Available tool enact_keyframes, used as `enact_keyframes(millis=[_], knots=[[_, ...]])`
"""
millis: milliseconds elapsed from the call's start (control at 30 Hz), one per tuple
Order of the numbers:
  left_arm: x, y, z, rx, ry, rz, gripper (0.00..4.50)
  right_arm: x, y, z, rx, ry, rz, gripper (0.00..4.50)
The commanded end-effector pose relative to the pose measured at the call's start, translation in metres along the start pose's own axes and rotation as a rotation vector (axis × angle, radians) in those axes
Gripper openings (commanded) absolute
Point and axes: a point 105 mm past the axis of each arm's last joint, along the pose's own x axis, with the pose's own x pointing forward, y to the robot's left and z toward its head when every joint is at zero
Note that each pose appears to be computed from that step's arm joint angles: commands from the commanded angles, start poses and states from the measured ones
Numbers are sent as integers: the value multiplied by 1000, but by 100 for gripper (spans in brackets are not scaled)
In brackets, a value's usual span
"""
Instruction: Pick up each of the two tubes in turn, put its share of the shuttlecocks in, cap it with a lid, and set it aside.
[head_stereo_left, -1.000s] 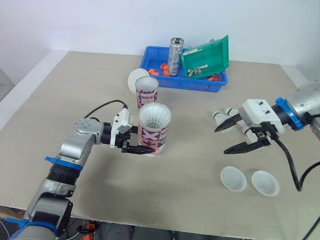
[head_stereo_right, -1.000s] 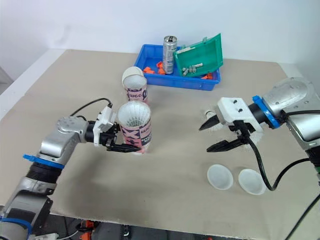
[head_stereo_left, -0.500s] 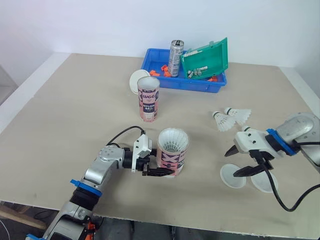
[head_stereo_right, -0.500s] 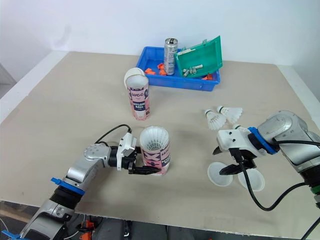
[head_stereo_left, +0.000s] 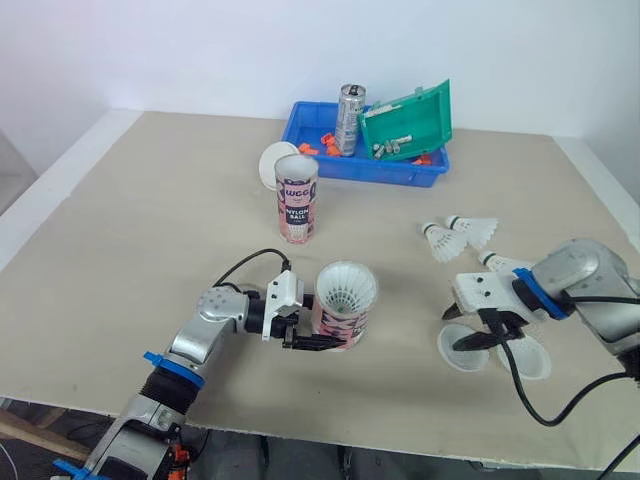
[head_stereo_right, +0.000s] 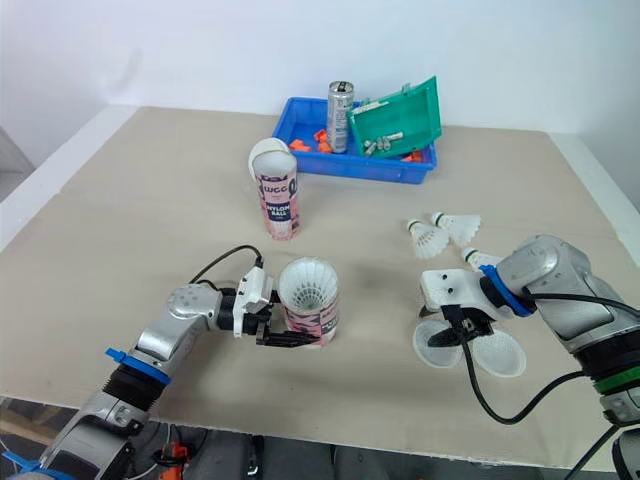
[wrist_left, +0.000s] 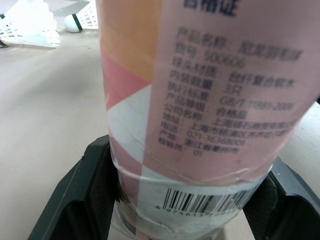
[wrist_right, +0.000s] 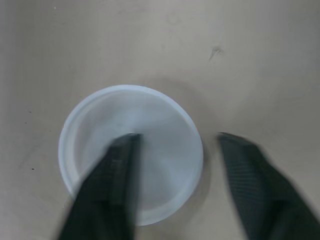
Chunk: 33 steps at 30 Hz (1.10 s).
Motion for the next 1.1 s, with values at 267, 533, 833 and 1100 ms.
enact_keyframes(millis=[267,533,833,1100], knots=[[-11,-6,-33,-106,120,-9,292,-9,-3,2,-56,32,-22,3],[-16,-5,-40,-136,147,-12,292,-53,-20,76,-150,-209,-106,3],[-18,1,-44,-129,181,-25,292,-100,-26,186,-456,-423,-139,3],[-17,4,-45,-95,212,-55,292,-77,-20,227,-673,-394,-53,3]])
